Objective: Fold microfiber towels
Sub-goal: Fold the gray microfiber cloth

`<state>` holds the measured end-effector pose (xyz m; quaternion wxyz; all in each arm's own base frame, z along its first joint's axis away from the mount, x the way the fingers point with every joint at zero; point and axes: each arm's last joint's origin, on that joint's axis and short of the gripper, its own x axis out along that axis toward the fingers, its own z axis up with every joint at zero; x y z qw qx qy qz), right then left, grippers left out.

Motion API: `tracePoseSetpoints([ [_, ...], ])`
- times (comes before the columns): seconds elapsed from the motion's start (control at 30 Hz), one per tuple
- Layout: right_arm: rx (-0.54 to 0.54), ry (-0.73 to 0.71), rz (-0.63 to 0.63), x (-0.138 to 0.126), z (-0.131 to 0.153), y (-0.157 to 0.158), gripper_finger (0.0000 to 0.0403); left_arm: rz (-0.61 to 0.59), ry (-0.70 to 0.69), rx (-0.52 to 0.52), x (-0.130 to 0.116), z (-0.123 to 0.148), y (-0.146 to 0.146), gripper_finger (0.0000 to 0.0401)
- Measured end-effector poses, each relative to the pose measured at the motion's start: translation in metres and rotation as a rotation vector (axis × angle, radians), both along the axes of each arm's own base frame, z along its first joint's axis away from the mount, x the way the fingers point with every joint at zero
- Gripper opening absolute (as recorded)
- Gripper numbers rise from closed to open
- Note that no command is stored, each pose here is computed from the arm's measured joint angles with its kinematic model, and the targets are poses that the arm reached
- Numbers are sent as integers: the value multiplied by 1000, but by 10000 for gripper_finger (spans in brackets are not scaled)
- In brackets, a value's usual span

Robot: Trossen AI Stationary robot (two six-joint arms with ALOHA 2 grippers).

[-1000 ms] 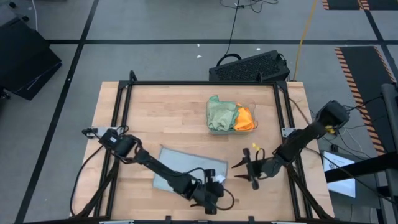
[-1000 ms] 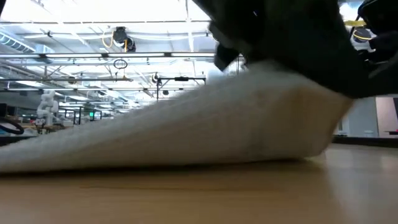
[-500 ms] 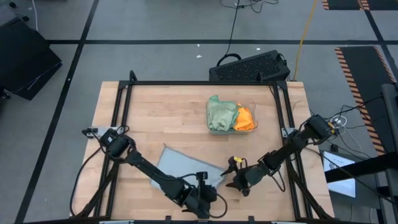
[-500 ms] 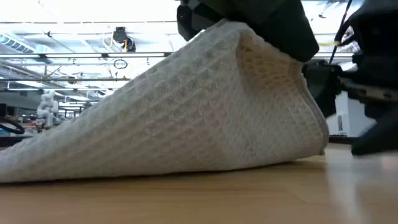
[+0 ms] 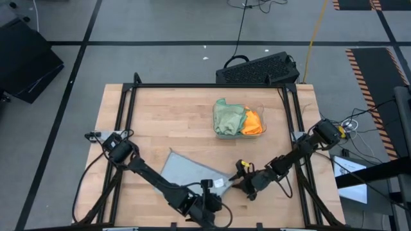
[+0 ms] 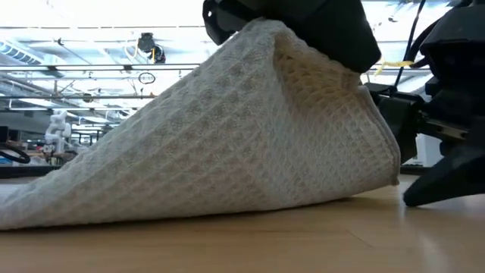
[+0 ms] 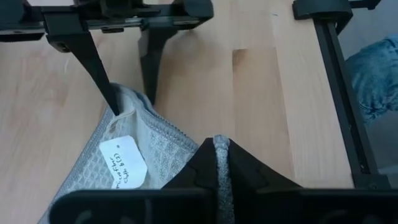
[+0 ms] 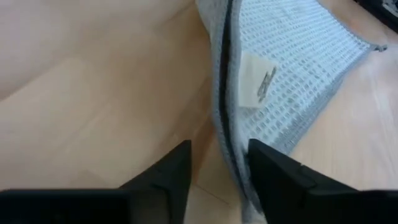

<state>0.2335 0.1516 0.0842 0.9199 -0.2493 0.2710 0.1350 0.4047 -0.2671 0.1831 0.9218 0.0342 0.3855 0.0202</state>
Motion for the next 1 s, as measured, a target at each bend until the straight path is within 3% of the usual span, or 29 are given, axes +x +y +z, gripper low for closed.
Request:
tracePoseSetpoints([
  [0.13,-8,7,5,1,0,-2,96,-7,11,8,-3,-1,-2,7],
  [0.3,64,19,58,3,2,0,11,6,20,36,-5,-2,-2,22],
  [0.43,160,4,17,11,23,6,11,-16,56,102,-12,7,2,10],
  [0.67,248,19,-56,17,90,5,5,-52,39,234,-33,60,19,21],
  [0.8,253,17,-119,20,127,-13,3,-75,-6,324,-51,104,35,15],
  [1.0,269,-135,-177,31,178,-54,3,-11,-37,434,-72,157,79,15],
])
